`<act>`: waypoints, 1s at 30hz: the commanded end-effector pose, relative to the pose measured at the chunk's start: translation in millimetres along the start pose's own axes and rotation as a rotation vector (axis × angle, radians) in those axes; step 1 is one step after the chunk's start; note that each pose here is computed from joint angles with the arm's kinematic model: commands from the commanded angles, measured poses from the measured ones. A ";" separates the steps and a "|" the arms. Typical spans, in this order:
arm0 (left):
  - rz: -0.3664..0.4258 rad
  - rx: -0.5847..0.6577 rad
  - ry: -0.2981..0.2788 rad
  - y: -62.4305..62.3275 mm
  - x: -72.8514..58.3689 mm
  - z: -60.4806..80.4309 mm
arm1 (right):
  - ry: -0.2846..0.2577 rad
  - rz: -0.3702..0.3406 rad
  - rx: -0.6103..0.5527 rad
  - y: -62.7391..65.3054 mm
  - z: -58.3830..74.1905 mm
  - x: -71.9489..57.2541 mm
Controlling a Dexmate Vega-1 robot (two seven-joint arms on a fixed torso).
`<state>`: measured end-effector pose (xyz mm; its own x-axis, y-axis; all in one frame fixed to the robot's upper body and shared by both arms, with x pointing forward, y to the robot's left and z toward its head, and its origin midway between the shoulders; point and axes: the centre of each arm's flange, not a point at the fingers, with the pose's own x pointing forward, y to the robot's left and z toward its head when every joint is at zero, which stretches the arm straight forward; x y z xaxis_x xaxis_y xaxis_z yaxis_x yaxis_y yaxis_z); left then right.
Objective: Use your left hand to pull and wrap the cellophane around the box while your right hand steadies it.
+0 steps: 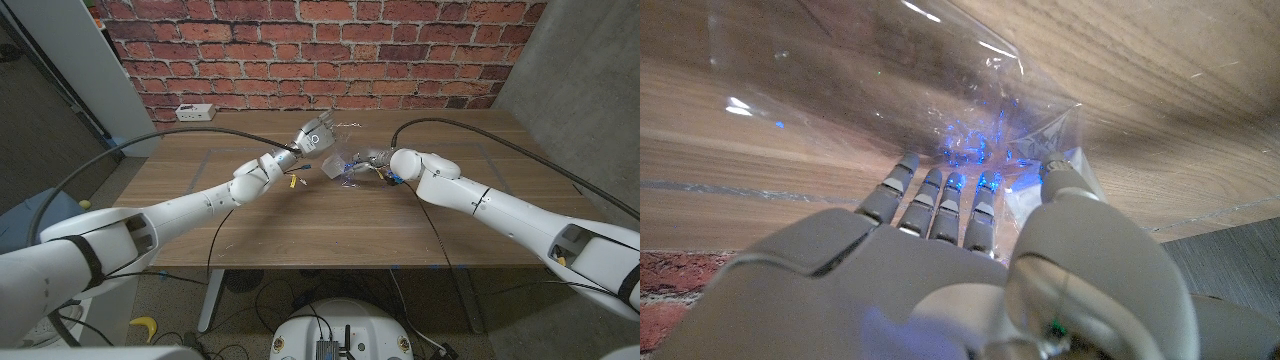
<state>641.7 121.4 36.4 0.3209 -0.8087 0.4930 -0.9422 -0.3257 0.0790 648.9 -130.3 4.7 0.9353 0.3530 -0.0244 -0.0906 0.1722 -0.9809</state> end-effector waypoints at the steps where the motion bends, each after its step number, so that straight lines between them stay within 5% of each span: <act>1: 0.152 -0.048 -0.094 1.8 11.2 17.0 | 0.016 -0.025 0.022 -4.4 -6.7 -12.3; 10: 0.207 -0.061 -0.088 2.9 10.8 21.0 | 0.025 -0.109 0.140 -17.5 -28.0 -29.6; 22: 0.203 -0.100 -0.139 0.4 18.3 28.4 | 0.202 -0.236 0.145 -21.4 -45.5 -47.7; 30: 0.219 -0.113 -0.173 -2.8 32.3 31.4 | 0.254 -0.304 0.166 -22.6 -58.9 -63.2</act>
<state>650.2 92.3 21.7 0.1322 -0.9121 0.3880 -0.9909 -0.1118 0.0750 624.5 -187.9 17.2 0.9807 0.1454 0.1304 0.0707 0.3581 -0.9310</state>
